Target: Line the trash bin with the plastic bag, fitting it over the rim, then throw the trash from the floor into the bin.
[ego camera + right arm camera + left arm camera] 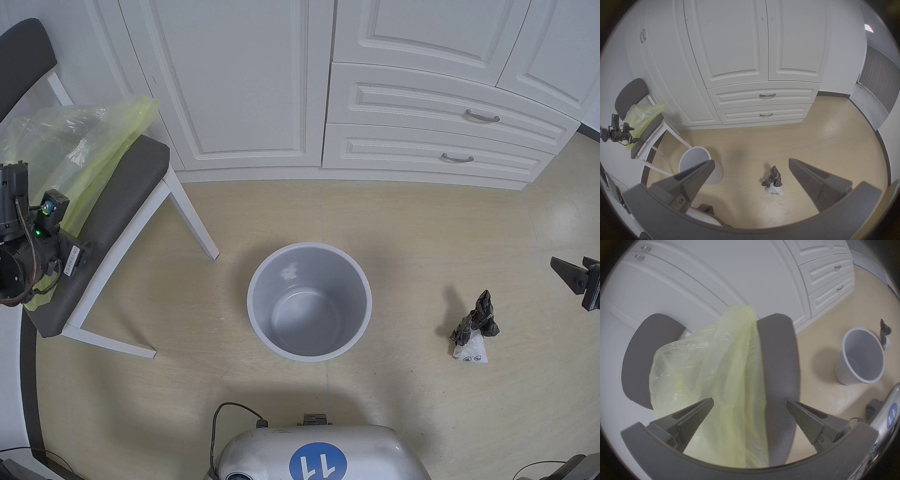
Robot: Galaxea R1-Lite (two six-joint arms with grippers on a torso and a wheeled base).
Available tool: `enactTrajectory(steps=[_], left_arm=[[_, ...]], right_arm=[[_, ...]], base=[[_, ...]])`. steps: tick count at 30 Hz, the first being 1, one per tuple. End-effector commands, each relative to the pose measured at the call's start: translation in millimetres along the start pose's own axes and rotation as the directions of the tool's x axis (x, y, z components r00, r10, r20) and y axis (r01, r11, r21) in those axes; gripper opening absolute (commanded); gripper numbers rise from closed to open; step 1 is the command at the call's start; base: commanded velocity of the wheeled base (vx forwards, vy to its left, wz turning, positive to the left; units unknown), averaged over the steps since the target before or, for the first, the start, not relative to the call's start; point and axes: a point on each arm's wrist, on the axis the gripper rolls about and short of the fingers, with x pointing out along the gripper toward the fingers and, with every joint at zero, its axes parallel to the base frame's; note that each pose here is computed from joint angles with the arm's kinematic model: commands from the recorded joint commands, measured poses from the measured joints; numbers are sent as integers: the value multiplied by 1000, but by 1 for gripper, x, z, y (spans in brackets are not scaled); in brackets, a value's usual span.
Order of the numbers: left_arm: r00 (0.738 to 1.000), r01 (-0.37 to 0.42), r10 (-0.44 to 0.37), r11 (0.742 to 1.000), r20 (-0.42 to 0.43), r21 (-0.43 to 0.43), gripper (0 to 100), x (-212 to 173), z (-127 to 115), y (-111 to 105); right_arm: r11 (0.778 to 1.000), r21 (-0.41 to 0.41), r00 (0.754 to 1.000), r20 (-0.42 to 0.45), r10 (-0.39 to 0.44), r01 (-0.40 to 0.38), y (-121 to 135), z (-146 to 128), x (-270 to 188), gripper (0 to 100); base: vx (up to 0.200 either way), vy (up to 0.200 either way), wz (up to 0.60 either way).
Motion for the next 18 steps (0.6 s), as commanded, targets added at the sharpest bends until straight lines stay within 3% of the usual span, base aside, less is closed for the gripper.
enactTrajectory(steps=[1, 18], left_arm=[[998, -57, 57, 998, -2, -30, 100, 2, 2, 16], [989, -146, 146, 986, -8, -78, 100, 11, 8, 44]], right_arm=[[1000, 2, 1000, -9, -7, 7, -1, -1, 3, 100], [1000, 16, 1000, -5, -1, 1, -9, 1, 3, 100]], base=[[0, 0, 0], [0, 0, 0]])
